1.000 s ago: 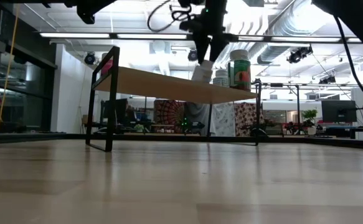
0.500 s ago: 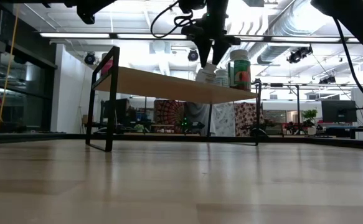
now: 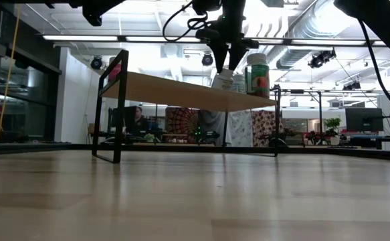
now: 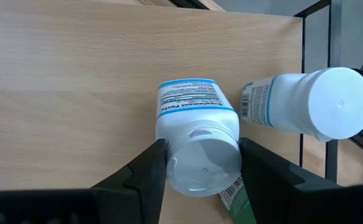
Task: Pick and place medicine bottles onto shelf by color
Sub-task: Put the blue medicine bottle on the shelf, then put the blue bottle on the shelf
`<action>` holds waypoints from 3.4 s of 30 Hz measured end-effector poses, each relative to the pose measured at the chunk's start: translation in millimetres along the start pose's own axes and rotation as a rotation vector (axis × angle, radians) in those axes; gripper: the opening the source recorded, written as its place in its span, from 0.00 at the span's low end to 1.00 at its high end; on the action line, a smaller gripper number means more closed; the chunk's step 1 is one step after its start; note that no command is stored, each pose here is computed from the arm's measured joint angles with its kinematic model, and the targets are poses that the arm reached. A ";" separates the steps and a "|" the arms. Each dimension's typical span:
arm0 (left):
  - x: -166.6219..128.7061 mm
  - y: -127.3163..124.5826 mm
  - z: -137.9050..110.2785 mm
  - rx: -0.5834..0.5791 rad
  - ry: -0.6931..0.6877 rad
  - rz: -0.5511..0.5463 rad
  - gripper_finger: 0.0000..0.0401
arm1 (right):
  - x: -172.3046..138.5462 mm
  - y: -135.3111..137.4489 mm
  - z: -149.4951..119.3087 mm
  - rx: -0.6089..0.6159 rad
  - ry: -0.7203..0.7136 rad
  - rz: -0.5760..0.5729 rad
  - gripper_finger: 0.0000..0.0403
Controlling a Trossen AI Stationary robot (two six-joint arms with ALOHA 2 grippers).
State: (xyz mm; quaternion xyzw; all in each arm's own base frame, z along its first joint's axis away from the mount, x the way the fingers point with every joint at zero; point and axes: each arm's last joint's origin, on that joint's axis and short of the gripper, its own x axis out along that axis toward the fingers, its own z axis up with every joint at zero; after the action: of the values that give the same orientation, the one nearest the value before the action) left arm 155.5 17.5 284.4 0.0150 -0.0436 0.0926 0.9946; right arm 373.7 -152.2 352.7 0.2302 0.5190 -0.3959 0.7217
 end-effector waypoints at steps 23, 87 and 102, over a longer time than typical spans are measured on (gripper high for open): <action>0.0 0.0 0.1 0.000 0.000 0.000 0.65 | -0.6 -0.4 -0.5 0.002 0.004 0.000 0.42; 0.0 -0.1 -0.7 0.000 0.007 0.000 0.65 | -9.7 6.8 -0.8 -0.139 -0.050 0.021 0.73; 0.0 -0.1 -2.4 0.002 0.025 -0.001 0.65 | -47.6 93.5 -95.3 -0.471 -0.098 -0.041 0.73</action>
State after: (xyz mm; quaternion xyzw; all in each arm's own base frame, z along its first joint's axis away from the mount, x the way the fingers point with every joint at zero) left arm 155.7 17.5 282.0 0.0148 -0.0311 0.0924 0.9951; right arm 388.4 -11.3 355.8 0.0253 0.5658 -0.2893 0.7717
